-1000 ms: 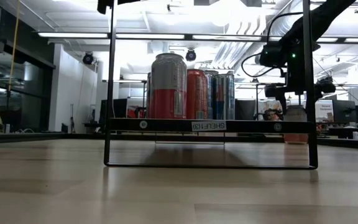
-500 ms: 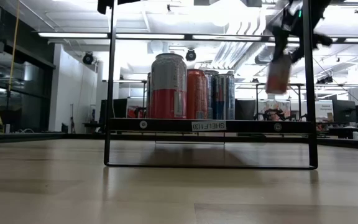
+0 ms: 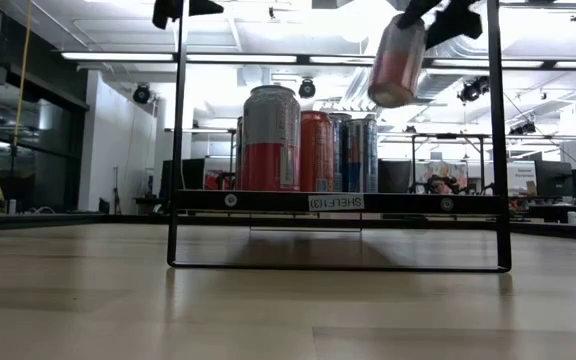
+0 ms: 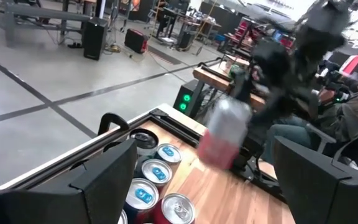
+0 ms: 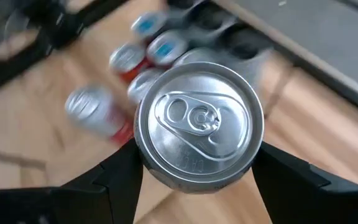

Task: Place canned beverage on shelf
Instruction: Put the pink-white soda can on the shelf aligned with the other pink-white soda can

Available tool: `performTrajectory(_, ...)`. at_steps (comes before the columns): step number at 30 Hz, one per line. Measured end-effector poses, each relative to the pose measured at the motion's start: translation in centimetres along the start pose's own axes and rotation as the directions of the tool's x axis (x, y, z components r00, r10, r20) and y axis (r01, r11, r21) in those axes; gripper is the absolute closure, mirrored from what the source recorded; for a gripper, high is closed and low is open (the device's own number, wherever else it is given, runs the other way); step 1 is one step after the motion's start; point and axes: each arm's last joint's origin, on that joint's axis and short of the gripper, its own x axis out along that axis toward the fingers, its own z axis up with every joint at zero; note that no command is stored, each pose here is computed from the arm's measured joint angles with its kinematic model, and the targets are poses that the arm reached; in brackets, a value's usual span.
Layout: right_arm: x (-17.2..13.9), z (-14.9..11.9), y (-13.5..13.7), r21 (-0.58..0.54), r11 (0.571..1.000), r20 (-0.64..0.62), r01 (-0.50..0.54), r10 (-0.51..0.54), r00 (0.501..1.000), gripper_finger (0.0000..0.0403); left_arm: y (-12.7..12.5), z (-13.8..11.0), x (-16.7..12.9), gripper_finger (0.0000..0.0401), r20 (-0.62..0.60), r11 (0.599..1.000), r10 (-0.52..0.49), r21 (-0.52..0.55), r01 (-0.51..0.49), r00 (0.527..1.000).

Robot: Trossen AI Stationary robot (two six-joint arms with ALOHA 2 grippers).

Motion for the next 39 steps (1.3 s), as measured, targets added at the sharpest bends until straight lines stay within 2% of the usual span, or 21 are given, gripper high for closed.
performTrajectory(6,3.8,-1.8,4.0,-0.163,0.983,-0.164,-0.089,0.062,0.984,0.0153,0.0,0.0,0.0,0.0075,0.006,1.0,0.016,0.0,-0.016,1.0)
performTrajectory(11,6.2,-3.0,5.8,-0.257,0.962,-0.236,-0.097,0.035,0.971,0.0153,0.0,0.0,0.0,0.0075,0.006,1.0,0.017,0.0,-0.017,1.0)
performTrajectory(18,9.5,-3.8,6.9,-0.316,0.945,-0.244,-0.081,0.002,0.97,0.0153,0.0,0.0,0.0,0.0075,0.006,1.0,0.017,-0.001,-0.017,1.0)
performTrajectory(23,11.2,-6.3,6.3,-0.244,0.961,-0.285,-0.129,0.057,0.957,0.0153,0.0,0.0,0.0,0.0075,0.007,1.0,0.016,-0.002,-0.016,1.0)
performTrajectory(28,11.2,-6.4,6.8,-0.227,0.964,-0.207,-0.139,0.092,0.974,0.0153,0.0,0.1,0.0,0.0075,0.011,1.0,0.015,-0.004,-0.015,1.0)
performTrajectory(39,12.9,-7.7,7.6,-0.368,0.917,-0.205,-0.155,0.083,0.975,0.0153,0.0,0.1,0.0,0.0075,0.016,1.0,0.012,-0.005,-0.012,1.0)
